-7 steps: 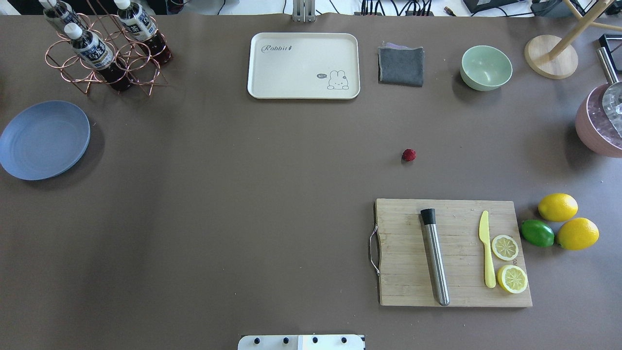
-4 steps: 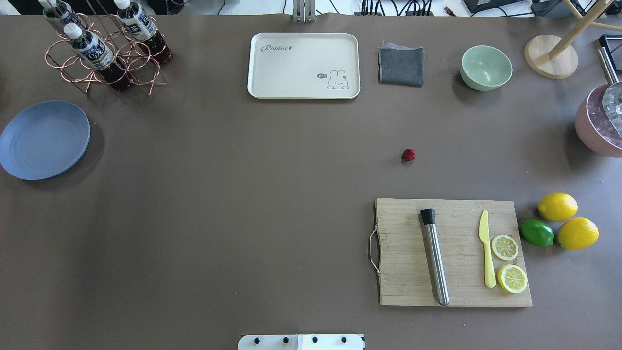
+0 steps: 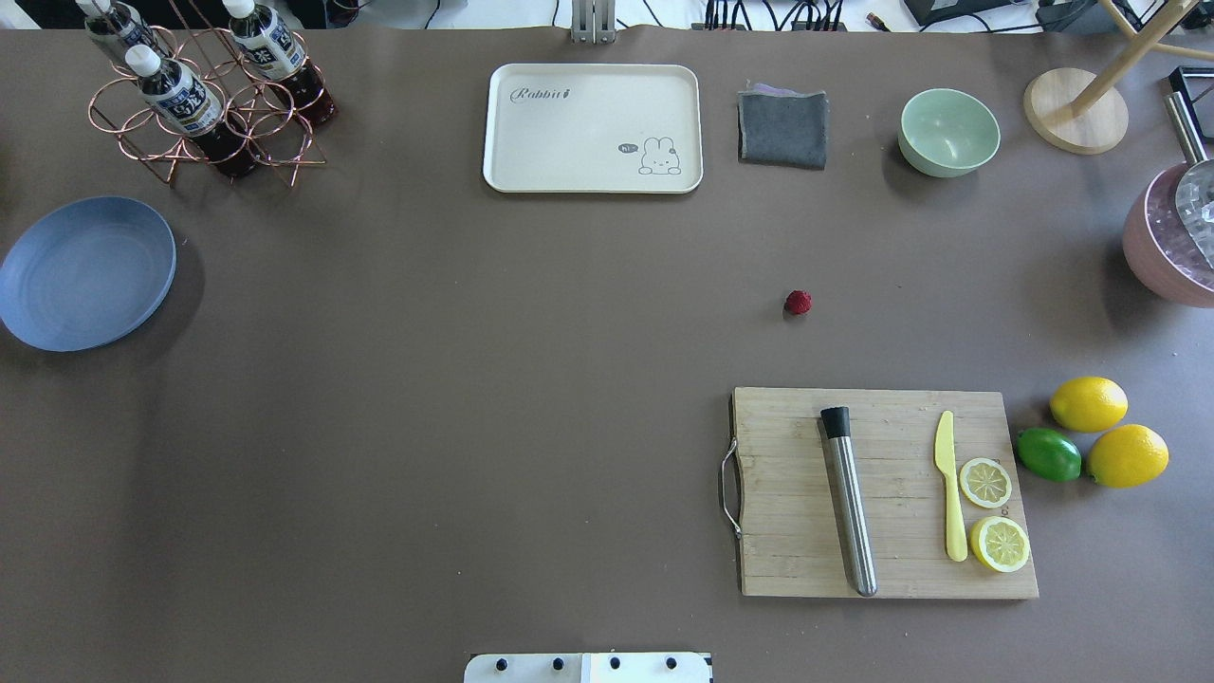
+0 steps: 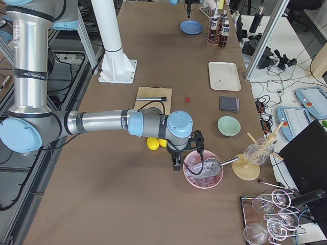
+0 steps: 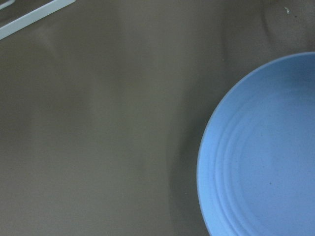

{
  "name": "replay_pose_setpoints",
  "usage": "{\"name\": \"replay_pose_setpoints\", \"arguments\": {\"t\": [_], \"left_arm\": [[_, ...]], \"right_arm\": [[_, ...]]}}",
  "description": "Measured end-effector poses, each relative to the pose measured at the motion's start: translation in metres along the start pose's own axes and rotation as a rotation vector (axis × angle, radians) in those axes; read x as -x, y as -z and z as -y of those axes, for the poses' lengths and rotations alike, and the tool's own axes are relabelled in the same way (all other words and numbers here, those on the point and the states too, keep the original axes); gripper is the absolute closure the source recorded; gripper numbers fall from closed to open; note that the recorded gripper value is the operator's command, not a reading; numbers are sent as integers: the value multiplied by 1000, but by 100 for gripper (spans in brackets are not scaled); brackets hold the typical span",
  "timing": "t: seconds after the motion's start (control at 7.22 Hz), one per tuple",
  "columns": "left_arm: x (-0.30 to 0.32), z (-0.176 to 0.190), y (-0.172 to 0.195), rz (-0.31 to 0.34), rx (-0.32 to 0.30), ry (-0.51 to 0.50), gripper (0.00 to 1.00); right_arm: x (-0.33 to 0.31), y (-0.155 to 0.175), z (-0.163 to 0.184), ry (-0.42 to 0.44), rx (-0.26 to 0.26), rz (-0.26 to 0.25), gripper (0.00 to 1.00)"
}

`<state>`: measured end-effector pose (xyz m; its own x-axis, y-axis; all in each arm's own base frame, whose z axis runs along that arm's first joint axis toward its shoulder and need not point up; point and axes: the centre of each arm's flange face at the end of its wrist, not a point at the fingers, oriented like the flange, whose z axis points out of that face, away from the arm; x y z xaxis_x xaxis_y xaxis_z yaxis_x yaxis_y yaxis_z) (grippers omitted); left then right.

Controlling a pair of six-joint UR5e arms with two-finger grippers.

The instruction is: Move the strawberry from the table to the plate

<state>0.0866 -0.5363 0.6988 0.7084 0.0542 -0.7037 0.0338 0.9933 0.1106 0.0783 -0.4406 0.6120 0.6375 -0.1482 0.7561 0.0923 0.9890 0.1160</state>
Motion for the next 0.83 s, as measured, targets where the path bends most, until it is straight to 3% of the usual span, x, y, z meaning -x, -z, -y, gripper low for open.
{"name": "replay_pose_setpoints", "arguments": {"t": [0.83], "left_arm": [[-20,33,-27,-19,-4,30,16]], "right_arm": [[-3,-6,-10,12,-20,13,0]]}}
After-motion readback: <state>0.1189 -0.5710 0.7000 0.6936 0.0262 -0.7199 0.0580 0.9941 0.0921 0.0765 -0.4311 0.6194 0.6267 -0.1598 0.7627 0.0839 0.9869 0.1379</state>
